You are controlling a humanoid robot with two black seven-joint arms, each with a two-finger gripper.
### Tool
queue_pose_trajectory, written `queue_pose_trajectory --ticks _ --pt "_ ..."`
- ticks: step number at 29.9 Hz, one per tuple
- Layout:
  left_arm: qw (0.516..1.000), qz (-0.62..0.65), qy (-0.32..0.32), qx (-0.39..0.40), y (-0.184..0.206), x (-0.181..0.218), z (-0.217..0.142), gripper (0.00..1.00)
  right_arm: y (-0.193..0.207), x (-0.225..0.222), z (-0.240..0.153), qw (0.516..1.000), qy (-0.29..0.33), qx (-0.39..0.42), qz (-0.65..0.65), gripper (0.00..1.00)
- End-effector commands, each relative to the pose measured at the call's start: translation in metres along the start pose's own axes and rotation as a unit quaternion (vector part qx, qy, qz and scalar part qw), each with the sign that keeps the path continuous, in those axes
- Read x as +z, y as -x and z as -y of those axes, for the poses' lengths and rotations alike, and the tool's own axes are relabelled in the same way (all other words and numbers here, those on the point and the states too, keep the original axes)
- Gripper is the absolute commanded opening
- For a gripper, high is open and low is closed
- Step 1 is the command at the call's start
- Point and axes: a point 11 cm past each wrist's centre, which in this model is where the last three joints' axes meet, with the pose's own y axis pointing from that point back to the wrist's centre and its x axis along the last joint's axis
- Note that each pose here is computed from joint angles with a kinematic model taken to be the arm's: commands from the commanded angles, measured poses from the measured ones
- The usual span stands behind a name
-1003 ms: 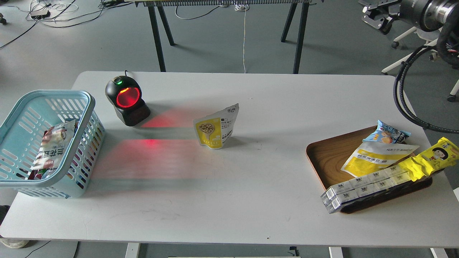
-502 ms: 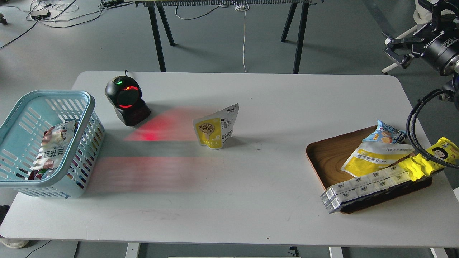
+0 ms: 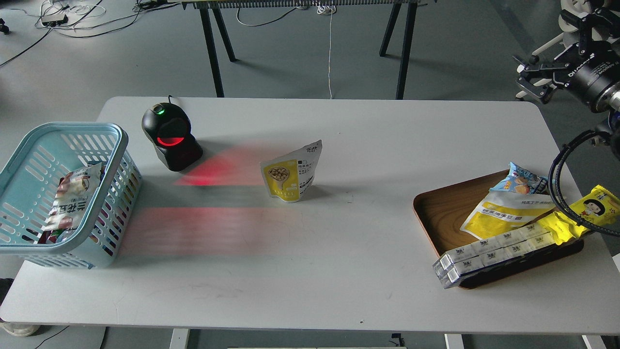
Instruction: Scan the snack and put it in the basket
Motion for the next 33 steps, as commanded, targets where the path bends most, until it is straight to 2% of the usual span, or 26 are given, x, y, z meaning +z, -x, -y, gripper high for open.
queue_pose_trajectory --ticks 1,10,14,19,33 --pt "0.998 0.054 0.015 -0.034 0.029 0.012 0.034 1.00 -0.003 0.000 -0.002 1.000 0.000 0.004 -0.001 0.96" --pt "0.950 0.296 0.037 -0.089 0.118 0.042 0.103 0.99 -0.003 0.006 0.001 0.999 0.018 0.009 -0.050 0.97" --pt "0.927 0.348 0.055 -0.132 0.166 0.051 0.119 0.99 -0.004 0.007 0.001 0.999 0.018 0.009 -0.049 0.97" --pt "0.913 0.373 0.067 -0.152 0.221 0.053 0.138 0.99 -0.004 0.031 0.007 0.999 0.039 0.002 -0.037 0.97" --pt "0.914 0.361 0.035 -0.182 0.251 0.025 0.159 0.97 0.001 0.037 0.012 0.998 0.044 -0.002 -0.042 0.97"
